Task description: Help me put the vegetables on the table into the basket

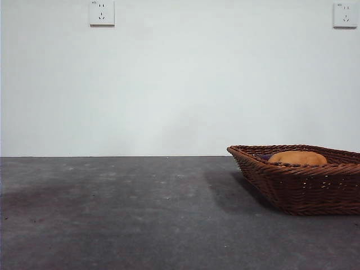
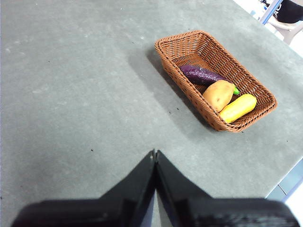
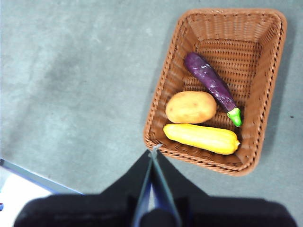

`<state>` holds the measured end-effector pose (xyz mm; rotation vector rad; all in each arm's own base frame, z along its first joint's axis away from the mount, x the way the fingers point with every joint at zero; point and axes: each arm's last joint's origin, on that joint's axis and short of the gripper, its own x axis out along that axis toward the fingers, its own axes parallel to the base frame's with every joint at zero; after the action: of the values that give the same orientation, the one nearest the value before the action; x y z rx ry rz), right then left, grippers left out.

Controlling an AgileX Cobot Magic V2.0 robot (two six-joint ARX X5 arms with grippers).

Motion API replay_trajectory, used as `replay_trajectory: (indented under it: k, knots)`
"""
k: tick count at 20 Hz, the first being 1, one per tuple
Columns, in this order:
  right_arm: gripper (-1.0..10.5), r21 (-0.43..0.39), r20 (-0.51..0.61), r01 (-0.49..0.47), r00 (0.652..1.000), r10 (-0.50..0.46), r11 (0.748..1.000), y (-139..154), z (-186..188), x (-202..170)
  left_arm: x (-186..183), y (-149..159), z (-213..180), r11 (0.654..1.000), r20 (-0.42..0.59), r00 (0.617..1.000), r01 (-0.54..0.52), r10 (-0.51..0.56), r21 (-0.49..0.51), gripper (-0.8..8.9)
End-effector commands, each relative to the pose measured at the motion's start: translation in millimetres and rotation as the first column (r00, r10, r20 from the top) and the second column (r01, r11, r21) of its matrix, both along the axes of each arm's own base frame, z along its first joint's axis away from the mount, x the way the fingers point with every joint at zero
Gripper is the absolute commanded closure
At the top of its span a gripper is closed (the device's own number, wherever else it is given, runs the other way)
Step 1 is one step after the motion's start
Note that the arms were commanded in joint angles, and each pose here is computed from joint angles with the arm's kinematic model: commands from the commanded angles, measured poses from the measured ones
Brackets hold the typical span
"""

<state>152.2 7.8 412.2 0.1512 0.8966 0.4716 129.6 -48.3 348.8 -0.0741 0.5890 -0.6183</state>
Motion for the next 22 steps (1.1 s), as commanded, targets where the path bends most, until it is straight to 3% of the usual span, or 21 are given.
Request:
replay_trajectory:
  k: [1, 11, 18, 22]
  knots:
    - [9.5, -0.014, -0.041, 0.015, 0.999, -0.015, 1.000, -0.6, -3.5, 3.3, 0.5, 0.3, 0.7, 1.000, 0.014, 1.000, 0.005, -0.005, 0.004, 8.18]
    - [9.5, -0.138, -0.137, 0.078, 0.986, -0.097, 0.987, -5.5, -19.9, 33.7, 1.8, 0.0, 0.7, 1.000, 0.018, 1.000, 0.003, -0.003, 0.009, 8.19]
    - [9.5, -0.191, -0.167, 0.097, 0.977, -0.129, 0.977, -7.6, -26.6, 44.8, 3.1, 1.3, 15.1, 0.999, 0.118, 0.993, -0.035, 0.031, 0.030, 8.17]
    - [9.5, -0.196, -0.110, 0.113, 0.985, -0.136, 0.974, -8.1, -24.3, 49.9, 6.9, 2.4, 21.8, 0.994, 0.204, 0.975, -0.100, 0.091, 0.036, 8.17]
